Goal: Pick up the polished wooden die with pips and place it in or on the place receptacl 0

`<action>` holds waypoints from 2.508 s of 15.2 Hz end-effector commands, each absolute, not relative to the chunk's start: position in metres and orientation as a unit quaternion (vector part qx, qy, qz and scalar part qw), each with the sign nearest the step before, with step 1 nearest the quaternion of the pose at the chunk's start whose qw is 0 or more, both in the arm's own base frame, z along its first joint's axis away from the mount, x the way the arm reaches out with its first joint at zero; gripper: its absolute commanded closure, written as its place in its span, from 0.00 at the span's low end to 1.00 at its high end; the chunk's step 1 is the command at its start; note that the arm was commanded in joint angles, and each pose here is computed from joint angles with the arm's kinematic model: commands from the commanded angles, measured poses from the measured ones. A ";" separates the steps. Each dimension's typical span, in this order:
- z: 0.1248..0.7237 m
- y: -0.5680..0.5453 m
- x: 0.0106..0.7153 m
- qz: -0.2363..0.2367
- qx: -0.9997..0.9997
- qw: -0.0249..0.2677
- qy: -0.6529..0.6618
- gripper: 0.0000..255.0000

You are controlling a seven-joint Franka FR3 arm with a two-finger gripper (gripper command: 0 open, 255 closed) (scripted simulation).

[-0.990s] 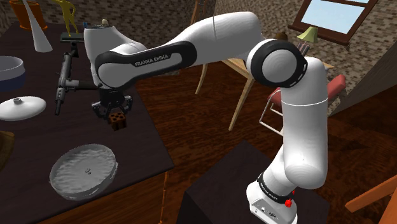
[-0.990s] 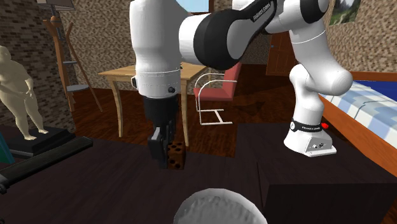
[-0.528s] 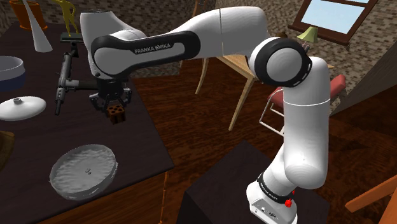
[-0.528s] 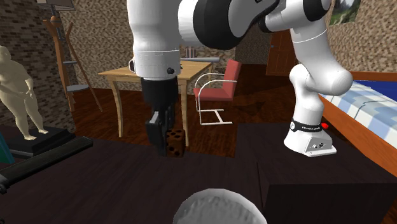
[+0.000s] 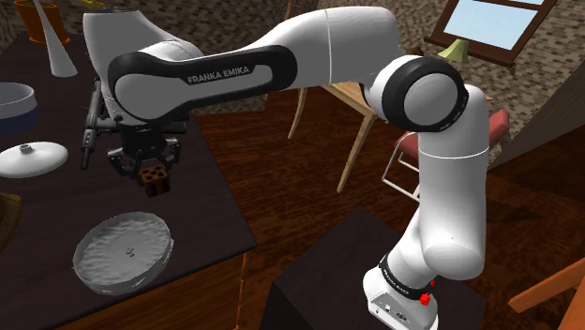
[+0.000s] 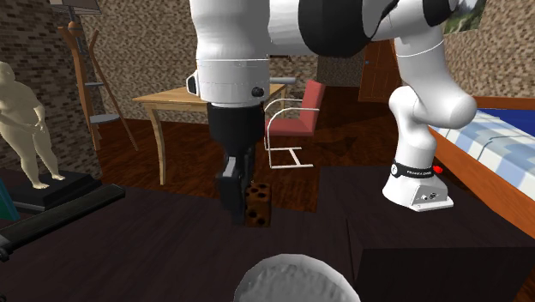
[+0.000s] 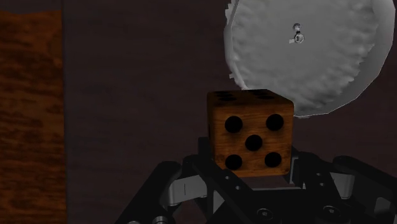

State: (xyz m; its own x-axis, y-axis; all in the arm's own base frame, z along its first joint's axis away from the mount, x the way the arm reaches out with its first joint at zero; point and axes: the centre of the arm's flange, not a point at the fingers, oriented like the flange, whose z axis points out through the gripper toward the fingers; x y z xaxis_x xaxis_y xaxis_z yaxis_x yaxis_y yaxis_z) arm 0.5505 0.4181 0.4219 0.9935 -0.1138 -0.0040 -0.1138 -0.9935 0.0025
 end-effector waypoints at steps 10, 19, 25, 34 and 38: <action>0.411 0.516 0.477 -0.002 0.998 0.001 -0.058 1.00; 0.364 0.516 0.477 -0.002 0.998 0.001 -0.058 1.00; 0.355 0.516 0.477 -0.002 0.998 0.001 -0.058 1.00; 0.355 0.516 0.477 -0.002 0.998 0.001 -0.058 0.00; 0.394 0.516 0.478 -0.002 0.998 0.001 -0.058 0.00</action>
State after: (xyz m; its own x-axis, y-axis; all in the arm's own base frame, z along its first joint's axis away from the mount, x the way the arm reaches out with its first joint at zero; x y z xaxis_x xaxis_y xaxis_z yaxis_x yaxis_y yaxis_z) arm 0.4760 0.5136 0.3809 0.9933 -0.1154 -0.0035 -0.1154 -0.9933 0.0023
